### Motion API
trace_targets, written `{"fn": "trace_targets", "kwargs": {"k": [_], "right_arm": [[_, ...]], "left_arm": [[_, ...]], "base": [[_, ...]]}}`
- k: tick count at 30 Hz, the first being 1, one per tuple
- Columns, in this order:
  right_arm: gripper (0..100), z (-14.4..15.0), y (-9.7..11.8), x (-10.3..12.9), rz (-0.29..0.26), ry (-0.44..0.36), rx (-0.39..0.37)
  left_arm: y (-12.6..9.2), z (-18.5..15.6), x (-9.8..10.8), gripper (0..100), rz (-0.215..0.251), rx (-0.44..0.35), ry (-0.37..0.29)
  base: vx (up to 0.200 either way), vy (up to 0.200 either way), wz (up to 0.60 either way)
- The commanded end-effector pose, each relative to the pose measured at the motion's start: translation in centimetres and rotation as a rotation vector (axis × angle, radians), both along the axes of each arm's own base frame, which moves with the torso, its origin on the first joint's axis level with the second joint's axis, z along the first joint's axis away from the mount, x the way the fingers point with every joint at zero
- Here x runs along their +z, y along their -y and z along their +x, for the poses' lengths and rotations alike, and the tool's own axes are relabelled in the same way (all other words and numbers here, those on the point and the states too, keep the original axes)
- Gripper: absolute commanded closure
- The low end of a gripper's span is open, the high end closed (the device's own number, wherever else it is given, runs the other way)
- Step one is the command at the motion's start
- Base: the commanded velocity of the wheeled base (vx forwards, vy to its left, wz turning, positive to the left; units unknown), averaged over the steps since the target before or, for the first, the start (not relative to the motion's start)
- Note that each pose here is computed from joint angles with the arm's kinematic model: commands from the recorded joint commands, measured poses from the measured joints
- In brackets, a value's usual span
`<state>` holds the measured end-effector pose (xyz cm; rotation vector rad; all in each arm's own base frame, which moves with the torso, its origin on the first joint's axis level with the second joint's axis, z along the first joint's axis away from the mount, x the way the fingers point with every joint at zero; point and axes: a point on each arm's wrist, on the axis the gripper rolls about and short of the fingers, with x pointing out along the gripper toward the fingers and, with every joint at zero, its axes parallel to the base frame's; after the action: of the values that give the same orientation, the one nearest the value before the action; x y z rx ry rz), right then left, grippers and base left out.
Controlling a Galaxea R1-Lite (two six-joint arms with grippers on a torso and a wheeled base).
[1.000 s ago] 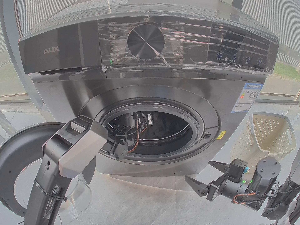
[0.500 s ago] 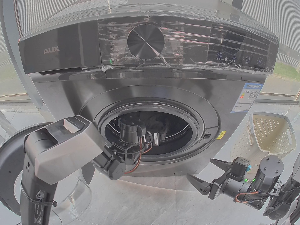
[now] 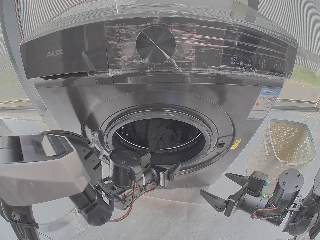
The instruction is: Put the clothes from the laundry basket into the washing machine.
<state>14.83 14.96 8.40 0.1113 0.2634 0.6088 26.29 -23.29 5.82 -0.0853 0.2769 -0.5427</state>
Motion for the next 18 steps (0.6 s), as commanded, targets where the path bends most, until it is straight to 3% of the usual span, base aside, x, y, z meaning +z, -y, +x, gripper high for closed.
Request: {"fn": "trace_targets", "kwargs": {"k": [1, 2, 6, 12, 15, 18], "right_arm": [[0, -0.6, 0.3, -0.1, -0.012, -0.01, 0.006], [0, -0.6, 0.3, -0.1, -0.012, -0.01, 0.006], [0, -1.2, 1.2, 0.9, 0.015, 0.02, -0.054], [0, -2.1, 1.4, 2.3, 0.101, 0.052, -0.081], [0, -1.9, 1.7, 2.4, 0.1, 0.057, -0.098], [0, -1.3, 2.3, 2.4, 0.086, 0.071, -0.145]], "left_arm": [[-1.5, -5.4, 3.8, 0, -0.091, -0.074, 0.014], [-1.5, -5.4, 3.8, 0, -0.091, -0.074, 0.014], [-4.8, -9.3, 6.1, 0, -0.158, -0.087, 0.009], [-8.2, -11.7, 8.8, 0, -0.217, -0.037, 0.088], [-9.1, -12.5, 8.6, 0, -0.212, -0.012, 0.087], [-9.6, -12.9, 7.8, 0, -0.172, 0.002, 0.077]], "base": [[0.0, 0.0, 0.0], [0.0, 0.0, 0.0], [0.0, 0.0, 0.0], [0.0, 0.0, 0.0], [0.0, 0.0, 0.0], [0.0, 0.0, 0.0]]}}
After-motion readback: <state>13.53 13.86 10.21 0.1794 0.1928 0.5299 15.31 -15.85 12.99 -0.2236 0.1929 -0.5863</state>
